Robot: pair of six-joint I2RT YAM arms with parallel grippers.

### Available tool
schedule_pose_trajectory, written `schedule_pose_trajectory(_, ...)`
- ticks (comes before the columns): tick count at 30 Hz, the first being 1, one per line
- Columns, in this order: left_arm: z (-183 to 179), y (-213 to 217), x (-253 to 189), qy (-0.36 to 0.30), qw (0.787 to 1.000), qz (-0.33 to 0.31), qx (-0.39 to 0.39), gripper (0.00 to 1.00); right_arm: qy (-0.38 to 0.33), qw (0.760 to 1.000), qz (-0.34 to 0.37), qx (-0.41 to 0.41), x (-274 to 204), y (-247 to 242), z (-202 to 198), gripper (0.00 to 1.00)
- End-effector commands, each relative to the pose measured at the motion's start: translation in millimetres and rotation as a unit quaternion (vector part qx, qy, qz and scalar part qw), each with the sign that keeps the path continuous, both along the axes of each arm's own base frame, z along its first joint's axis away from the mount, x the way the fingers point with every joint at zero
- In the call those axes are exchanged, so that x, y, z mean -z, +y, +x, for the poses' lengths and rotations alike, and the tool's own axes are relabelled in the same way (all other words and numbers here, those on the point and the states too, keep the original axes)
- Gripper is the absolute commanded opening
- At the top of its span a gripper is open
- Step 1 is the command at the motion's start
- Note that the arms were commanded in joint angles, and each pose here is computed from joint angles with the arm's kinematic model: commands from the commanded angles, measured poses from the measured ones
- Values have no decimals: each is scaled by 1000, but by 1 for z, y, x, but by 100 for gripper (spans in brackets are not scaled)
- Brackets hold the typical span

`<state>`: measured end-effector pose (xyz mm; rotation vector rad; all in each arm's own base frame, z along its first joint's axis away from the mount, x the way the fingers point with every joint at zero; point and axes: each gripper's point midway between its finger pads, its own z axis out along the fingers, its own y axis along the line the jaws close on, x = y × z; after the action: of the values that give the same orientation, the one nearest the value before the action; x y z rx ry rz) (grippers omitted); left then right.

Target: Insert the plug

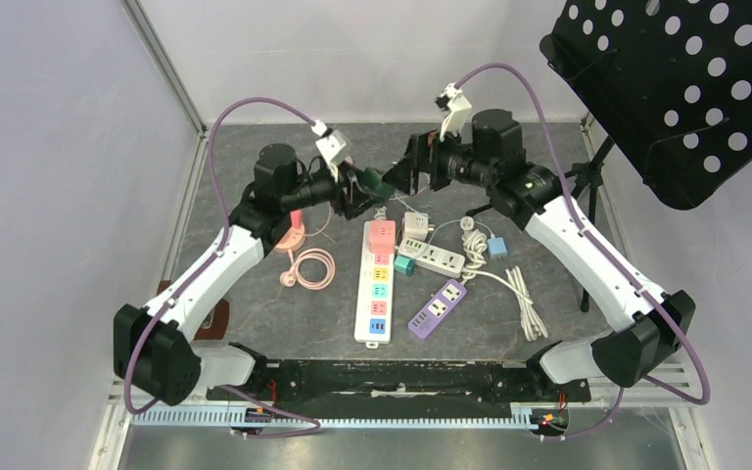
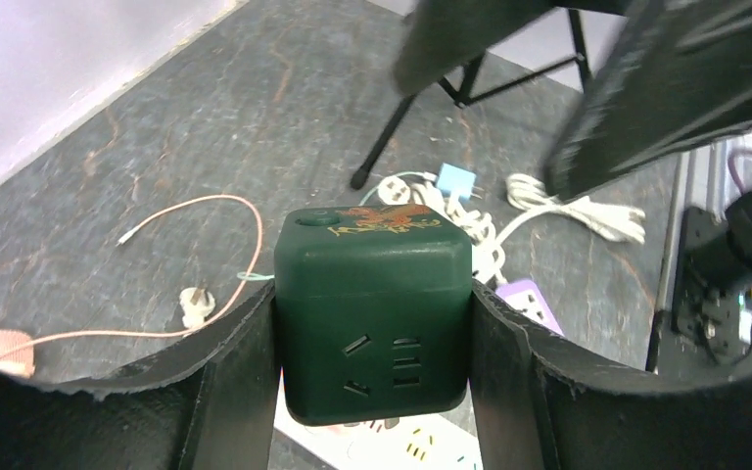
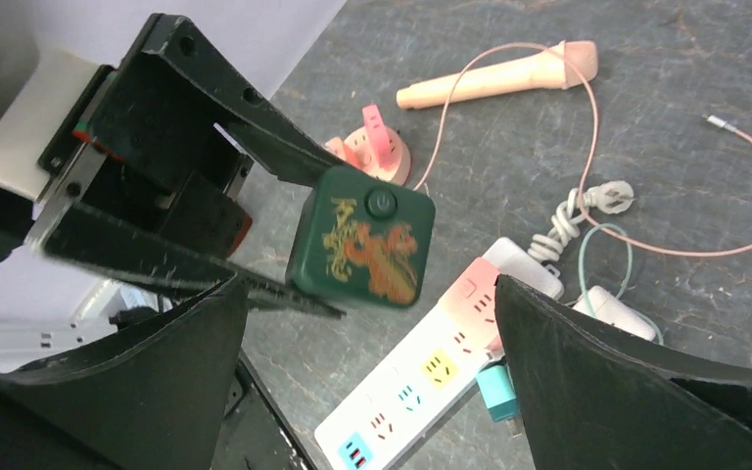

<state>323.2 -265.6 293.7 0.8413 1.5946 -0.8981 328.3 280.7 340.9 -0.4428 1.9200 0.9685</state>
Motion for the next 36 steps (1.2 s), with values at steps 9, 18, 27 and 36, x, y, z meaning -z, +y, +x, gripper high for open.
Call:
schedule_pose_trajectory(9, -58, -1, -42, -258, 961, 23, 96, 2, 5, 999, -54, -6, 8, 30, -22, 98)
schedule_pose_trajectory(18, -57, 0, -44, -265, 960, 30, 83, 2, 84, 996, -27, -28, 36, 53, -39, 86)
schedule_pose_trajectory(27, -56, 0, -43, -260, 962, 31, 75, 12, 120, 991, -16, -49, 46, 64, -49, 21)
schedule_pose_trajectory(36, -54, 15, -46, -208, 978, -5, 2, 79, 70, 991, -98, 55, 50, -6, -27, 0)
